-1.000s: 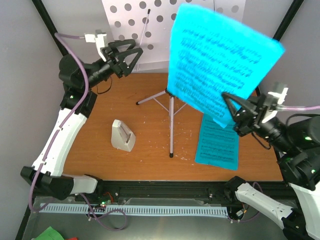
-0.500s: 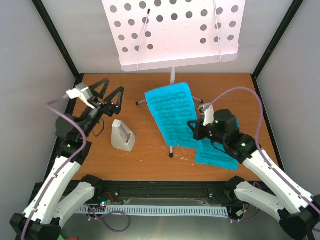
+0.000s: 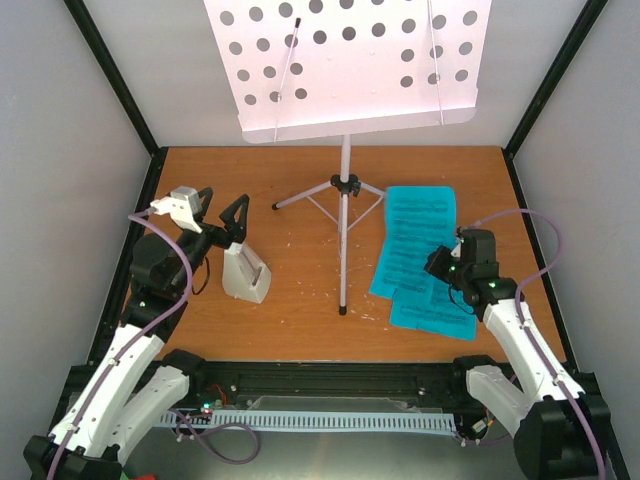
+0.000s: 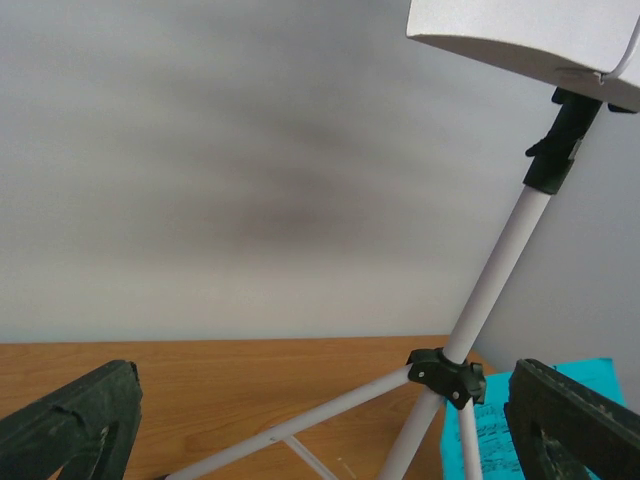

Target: Pack up the instrument practice props

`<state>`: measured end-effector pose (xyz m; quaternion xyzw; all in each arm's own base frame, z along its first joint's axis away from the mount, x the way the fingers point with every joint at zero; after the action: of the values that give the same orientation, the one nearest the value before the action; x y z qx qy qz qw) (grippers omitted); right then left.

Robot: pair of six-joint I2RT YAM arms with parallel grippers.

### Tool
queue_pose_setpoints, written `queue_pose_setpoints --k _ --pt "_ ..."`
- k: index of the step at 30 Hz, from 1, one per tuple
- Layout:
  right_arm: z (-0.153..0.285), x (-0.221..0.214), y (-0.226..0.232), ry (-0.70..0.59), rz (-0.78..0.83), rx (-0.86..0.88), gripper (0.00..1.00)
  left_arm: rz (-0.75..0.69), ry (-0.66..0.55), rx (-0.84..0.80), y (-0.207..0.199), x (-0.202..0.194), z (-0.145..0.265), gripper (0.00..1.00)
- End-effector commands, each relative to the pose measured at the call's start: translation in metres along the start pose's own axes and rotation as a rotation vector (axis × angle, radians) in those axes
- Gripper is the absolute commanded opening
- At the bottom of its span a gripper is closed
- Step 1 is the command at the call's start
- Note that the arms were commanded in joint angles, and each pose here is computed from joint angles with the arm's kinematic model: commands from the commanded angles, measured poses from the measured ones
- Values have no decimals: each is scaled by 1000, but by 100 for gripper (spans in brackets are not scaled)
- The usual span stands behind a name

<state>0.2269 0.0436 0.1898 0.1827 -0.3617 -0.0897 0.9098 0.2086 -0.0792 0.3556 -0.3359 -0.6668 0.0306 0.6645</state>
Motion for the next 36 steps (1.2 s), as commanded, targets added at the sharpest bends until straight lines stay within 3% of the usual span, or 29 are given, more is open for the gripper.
queue_pose_setpoints --k 1,8,11,13,14,16,17,20,28,34,36 --pt "-5 -13 -24 31 -129 -58 3 -74 21 8 1 -4 1 99" --pt "-20 -28 -42 58 -195 -103 3 -103 80 -75 -5 -10 -4 99" --pt "-22 -30 -47 47 -211 -131 9 -110 111 -123 -10 -11 -8 99" --pt "-20 -31 -49 27 -221 -153 22 -87 146 -151 -12 -15 -12 99" --pt "-18 -30 -50 15 -223 -164 34 -69 163 -164 -12 -18 -14 98" --pt "-11 -28 -51 -18 -229 -197 73 -12 197 -167 -11 -22 -19 95" --pt "-5 -26 -52 -37 -234 -216 83 21 210 -155 -10 -23 -21 95" --pt "19 -21 -52 -130 -271 -272 96 107 235 -150 -10 -26 -25 92" --pt "91 -3 -36 -472 -319 -216 100 205 310 -230 -28 -53 -37 91" --pt "113 10 -2 -629 -182 132 100 250 409 -314 -57 -90 -49 87" --pt "108 12 8 -615 -138 241 100 267 444 -329 -63 -107 -54 85"
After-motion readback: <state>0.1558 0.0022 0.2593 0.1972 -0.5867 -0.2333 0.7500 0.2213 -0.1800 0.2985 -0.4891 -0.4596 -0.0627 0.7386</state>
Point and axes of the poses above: each gripper's point midway between its finger pads, its own z axis back along the fingers, its own y axis along the line the jaws close on, x = y × z, the point moved 8 cm from there along z, back along the fingers, and after that the axes turned 12 degrees about z, right-handed, at the moved point
